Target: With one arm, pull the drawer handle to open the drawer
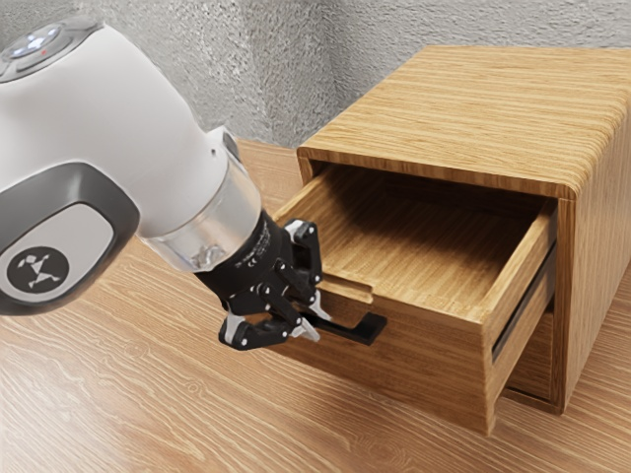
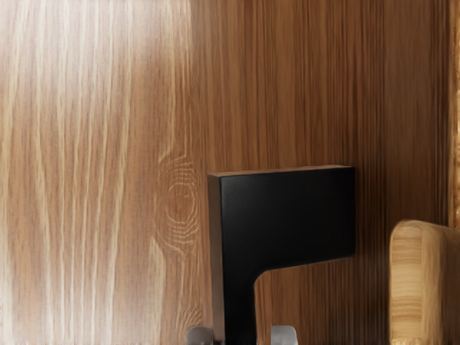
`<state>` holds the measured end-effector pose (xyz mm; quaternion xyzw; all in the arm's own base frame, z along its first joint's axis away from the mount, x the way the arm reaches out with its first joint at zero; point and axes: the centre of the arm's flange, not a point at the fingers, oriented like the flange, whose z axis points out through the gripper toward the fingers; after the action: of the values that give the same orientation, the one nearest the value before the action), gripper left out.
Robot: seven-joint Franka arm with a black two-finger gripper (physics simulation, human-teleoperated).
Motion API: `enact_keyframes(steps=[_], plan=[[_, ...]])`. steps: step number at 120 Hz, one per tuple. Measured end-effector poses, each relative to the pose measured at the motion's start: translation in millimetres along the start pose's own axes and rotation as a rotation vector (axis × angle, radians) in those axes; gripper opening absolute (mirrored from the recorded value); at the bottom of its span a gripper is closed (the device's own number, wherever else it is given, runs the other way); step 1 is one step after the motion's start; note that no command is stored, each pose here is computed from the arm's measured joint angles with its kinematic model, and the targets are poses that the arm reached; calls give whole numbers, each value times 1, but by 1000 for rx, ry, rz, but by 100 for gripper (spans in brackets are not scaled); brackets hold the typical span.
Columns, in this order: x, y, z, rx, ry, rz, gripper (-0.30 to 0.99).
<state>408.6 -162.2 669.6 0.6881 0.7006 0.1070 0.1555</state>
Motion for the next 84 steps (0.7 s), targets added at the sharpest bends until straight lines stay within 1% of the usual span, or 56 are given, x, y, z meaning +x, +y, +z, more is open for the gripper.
enact_keyframes(steps=[39, 84], plan=[[-6, -29, -15, -24, -2, 29, -8], [-4, -56, -23, -34, 0, 39, -9]])
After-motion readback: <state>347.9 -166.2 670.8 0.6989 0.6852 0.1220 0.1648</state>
